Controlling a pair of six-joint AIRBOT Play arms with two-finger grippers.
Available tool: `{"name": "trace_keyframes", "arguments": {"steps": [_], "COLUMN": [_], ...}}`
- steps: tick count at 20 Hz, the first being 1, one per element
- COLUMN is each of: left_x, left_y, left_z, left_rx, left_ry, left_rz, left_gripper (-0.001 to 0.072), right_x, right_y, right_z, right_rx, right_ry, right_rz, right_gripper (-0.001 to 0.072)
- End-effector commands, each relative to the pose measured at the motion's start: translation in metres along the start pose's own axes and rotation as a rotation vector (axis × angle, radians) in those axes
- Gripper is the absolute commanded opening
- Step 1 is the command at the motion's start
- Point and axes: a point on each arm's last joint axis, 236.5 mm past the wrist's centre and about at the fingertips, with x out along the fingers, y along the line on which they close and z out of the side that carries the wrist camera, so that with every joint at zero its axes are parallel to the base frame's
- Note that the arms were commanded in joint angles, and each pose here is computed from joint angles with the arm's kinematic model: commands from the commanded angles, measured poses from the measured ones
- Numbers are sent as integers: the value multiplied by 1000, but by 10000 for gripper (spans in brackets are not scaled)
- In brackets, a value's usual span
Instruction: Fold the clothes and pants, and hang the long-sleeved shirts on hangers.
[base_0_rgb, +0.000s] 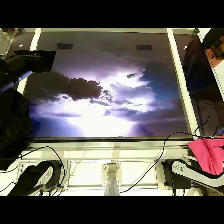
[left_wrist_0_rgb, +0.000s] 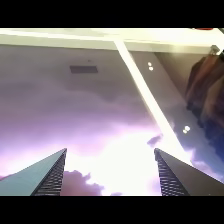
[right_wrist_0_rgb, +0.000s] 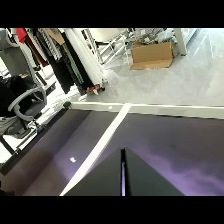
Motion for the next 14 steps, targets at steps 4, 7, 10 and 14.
{"name": "trace_keyframes", "arguments": {"steps": [4, 7, 10, 14], "left_x": [-3, -47, -149, -241], "left_y": [29, 138, 248, 303], "left_z": [-13, -41, -90, -164], "left_rx": [158, 273, -91, -413], "left_ry": [66, 267, 405, 447], "left_rz": [120, 522, 984, 1179], "left_gripper": [403, 61, 18, 17], "right_x": [0, 0, 0, 0], "right_y": [0, 0, 0, 0], "right_z": [0, 0, 0, 0], "right_rx": [-1, -1, -1, -1], "right_ry": [0, 0, 0, 0], "right_rz": [0, 0, 0, 0], "right_gripper": [20, 20, 20, 20]}}
